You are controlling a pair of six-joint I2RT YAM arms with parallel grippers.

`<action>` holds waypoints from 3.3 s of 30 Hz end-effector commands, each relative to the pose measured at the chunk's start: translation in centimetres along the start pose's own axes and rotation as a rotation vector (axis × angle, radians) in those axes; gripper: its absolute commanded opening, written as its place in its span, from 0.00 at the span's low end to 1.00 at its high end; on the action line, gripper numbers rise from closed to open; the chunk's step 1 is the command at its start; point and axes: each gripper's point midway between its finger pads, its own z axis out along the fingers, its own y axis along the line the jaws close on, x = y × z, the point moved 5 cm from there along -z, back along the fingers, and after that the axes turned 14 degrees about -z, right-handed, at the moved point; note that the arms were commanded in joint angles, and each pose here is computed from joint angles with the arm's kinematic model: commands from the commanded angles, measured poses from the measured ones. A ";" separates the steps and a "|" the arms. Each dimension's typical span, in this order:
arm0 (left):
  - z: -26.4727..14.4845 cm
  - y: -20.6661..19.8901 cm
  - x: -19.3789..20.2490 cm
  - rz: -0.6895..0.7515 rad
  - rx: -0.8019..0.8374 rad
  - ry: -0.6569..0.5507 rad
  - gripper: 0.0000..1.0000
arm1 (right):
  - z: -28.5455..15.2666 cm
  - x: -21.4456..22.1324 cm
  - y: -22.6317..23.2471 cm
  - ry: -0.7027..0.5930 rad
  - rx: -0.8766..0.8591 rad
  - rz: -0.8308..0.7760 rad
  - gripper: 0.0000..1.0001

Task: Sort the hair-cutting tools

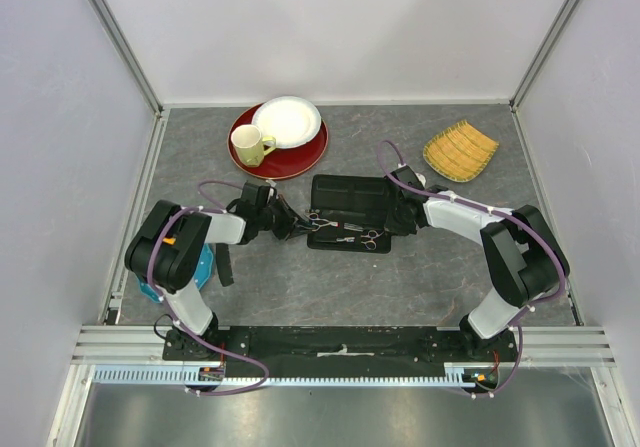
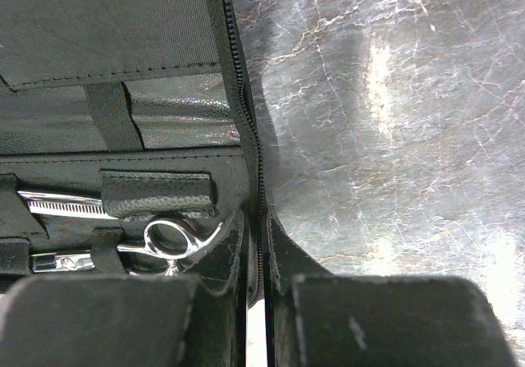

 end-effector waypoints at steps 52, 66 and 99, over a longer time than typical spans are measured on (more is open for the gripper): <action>2.5 -4.1 4.6 0.211 0.039 0.093 0.03 | 2.4 1.0 1.2 -0.001 -0.091 -0.005 0.00; -0.5 -3.6 3.5 0.428 -0.109 -0.064 0.62 | 2.4 0.9 0.8 -0.019 -0.063 0.005 0.00; 0.1 -3.9 2.9 0.538 -0.266 -0.158 0.49 | 3.2 1.7 0.5 0.014 -0.047 -0.002 0.00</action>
